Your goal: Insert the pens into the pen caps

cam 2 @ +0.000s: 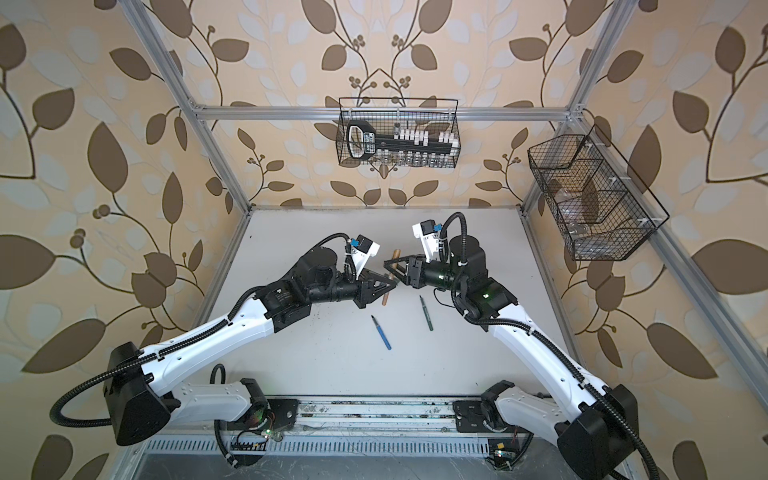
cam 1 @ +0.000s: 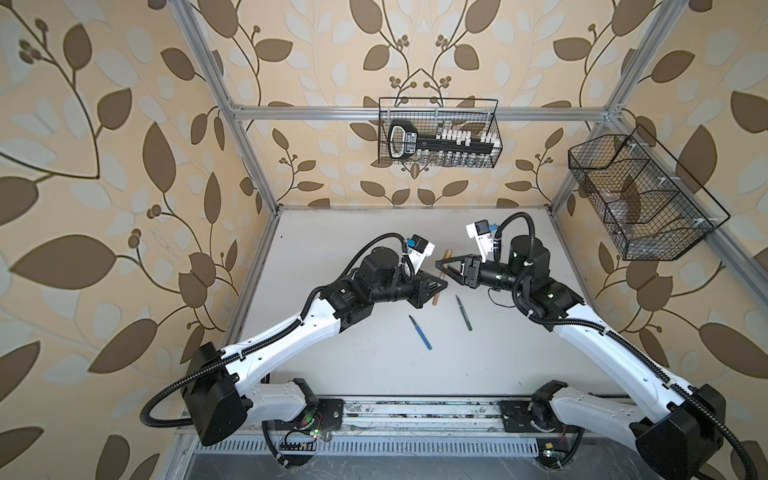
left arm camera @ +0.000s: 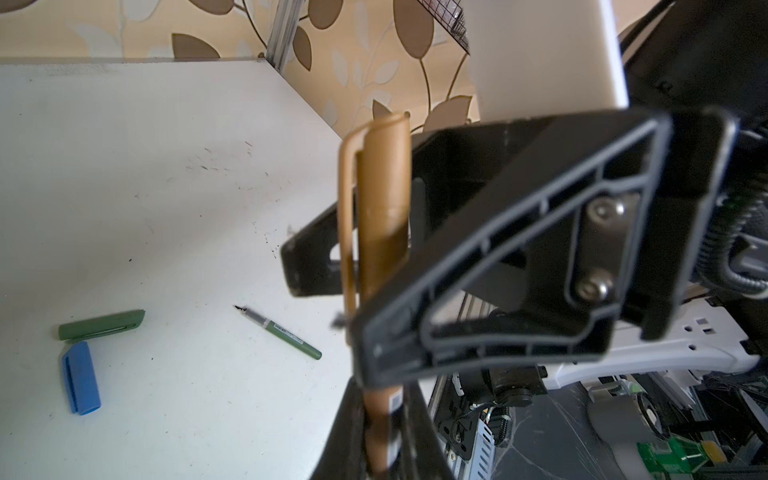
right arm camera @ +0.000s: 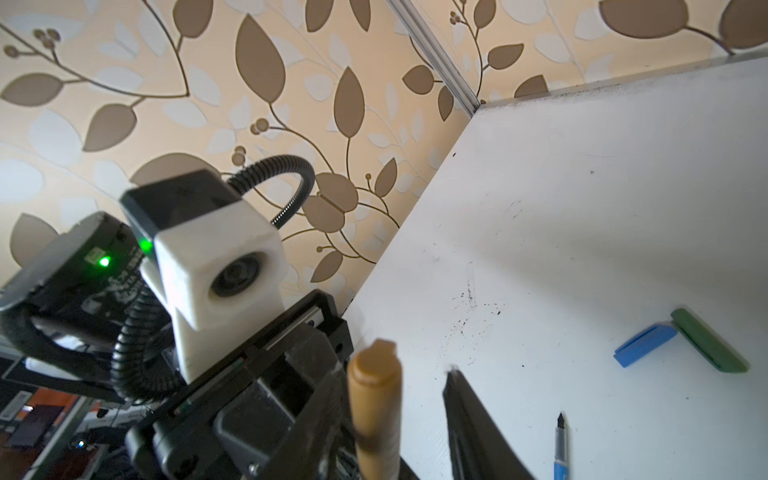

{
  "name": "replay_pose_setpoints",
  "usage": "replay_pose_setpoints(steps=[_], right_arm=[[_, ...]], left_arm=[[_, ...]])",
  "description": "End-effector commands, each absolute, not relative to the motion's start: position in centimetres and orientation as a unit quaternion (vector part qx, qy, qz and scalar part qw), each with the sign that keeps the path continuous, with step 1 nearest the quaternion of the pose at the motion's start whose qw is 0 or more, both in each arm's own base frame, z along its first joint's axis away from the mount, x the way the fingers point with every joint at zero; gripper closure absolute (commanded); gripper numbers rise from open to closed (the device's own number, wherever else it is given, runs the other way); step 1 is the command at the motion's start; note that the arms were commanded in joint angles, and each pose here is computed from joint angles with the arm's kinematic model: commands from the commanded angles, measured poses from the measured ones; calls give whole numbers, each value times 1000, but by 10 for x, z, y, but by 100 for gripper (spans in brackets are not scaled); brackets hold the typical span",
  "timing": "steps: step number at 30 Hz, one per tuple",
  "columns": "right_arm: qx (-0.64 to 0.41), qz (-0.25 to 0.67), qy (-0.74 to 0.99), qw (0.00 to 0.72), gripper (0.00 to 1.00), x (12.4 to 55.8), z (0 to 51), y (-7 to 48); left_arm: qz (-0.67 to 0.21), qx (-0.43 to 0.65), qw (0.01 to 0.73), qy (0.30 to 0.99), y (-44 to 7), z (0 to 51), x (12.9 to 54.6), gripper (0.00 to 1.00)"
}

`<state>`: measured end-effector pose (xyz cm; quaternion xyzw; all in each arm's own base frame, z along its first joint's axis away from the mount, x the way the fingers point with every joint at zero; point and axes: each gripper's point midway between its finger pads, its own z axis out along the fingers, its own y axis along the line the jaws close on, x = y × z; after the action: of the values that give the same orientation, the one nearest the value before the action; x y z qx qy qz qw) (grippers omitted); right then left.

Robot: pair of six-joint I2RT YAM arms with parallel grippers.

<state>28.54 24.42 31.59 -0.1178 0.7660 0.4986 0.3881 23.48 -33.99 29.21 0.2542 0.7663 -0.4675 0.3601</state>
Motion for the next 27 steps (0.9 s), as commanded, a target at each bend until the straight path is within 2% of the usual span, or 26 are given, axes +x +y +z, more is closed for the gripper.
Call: replay_pose_setpoints(steps=[1, 9, 19, 22, 27], right_arm=[[-120, 494, 752, 418, 53, 290, 339, 235], [-131, 500, 746, 421, 55, 297, 351, 241], [-133, 508, 760, 382, 82, 285, 320, 255], [-130, 502, 769, 374, 98, 280, 310, 256], [-125, 497, 785, 348, 100, 270, 288, 261]], left_arm=[[-485, 274, 378, 739, -344, 318, 231, 100], [-481, 274, 374, 744, -344, 313, 232, 100], [-463, 266, 385, 753, -346, 318, 243, 100], [-450, 257, 403, 754, -343, 322, 251, 100], [-431, 237, 460, 739, -337, 346, 269, 100]])
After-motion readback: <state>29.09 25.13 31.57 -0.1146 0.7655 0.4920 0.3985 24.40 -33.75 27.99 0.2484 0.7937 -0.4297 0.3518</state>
